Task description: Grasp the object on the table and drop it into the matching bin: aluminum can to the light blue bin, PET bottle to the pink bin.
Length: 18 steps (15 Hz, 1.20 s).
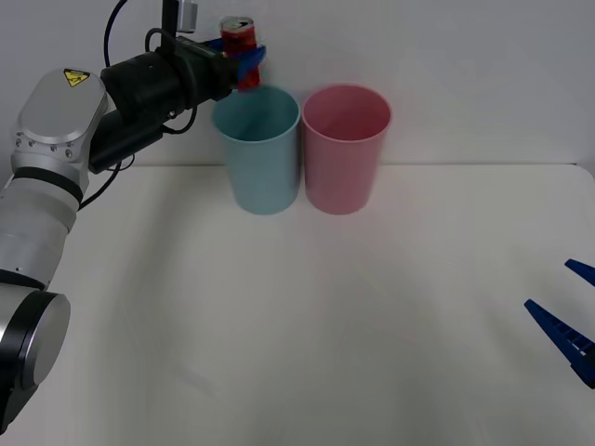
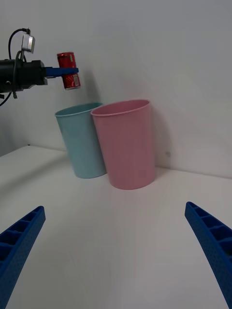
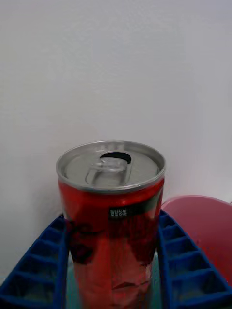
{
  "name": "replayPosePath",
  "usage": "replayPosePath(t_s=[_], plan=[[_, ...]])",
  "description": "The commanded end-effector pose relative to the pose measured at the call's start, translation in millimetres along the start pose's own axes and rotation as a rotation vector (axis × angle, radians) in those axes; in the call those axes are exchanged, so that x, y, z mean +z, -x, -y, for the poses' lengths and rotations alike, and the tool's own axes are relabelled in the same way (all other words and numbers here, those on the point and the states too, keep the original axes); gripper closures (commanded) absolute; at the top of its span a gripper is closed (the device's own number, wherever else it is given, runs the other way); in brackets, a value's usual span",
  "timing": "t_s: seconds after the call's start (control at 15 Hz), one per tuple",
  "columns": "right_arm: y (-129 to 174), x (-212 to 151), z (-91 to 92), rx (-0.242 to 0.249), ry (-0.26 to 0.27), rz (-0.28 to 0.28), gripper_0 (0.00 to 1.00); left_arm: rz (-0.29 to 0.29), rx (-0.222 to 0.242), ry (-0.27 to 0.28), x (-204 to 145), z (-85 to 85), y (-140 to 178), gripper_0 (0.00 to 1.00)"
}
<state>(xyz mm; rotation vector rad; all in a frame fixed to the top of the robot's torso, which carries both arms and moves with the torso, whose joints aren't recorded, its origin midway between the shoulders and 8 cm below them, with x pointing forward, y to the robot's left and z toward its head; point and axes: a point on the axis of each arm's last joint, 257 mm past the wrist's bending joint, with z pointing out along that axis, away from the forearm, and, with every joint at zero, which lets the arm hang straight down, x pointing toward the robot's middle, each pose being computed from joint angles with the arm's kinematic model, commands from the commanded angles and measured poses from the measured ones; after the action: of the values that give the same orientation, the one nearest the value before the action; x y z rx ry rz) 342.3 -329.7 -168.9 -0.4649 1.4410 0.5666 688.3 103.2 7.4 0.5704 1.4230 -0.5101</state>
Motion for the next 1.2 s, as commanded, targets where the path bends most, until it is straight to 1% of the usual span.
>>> replayPosePath(t_s=[0.07, 0.4, 0.6, 0.87, 1.0, 1.2], plan=[[0, 0, 0.0, 0.0, 0.0, 0.0, 0.0, 0.001, 0.002, -0.001, 0, 0.7, 0, 0.0], [0, 0, 0.0, 0.0, 0.0, 0.0, 0.0, 0.015, -0.024, -0.007, -2, 1.3, -1, 0.0], [0, 0, 0.0, 0.0, 0.0, 0.0, 0.0, 0.058, -0.034, -0.016, -18, 4.0, 3, 0.0], [0, 0, 0.0, 0.0, 0.0, 0.0, 0.0, 0.101, -0.053, -0.024, -53, 5.1, 0, 0.0], [0, 0, 0.0, 0.0, 0.0, 0.0, 0.0, 0.122, -0.06, -0.027, -76, 6.7, -1, 0.0], [0, 0, 0.0, 0.0, 0.0, 0.0, 0.0, 0.146, -0.06, -0.014, -119, 3.4, -8, 0.0]])
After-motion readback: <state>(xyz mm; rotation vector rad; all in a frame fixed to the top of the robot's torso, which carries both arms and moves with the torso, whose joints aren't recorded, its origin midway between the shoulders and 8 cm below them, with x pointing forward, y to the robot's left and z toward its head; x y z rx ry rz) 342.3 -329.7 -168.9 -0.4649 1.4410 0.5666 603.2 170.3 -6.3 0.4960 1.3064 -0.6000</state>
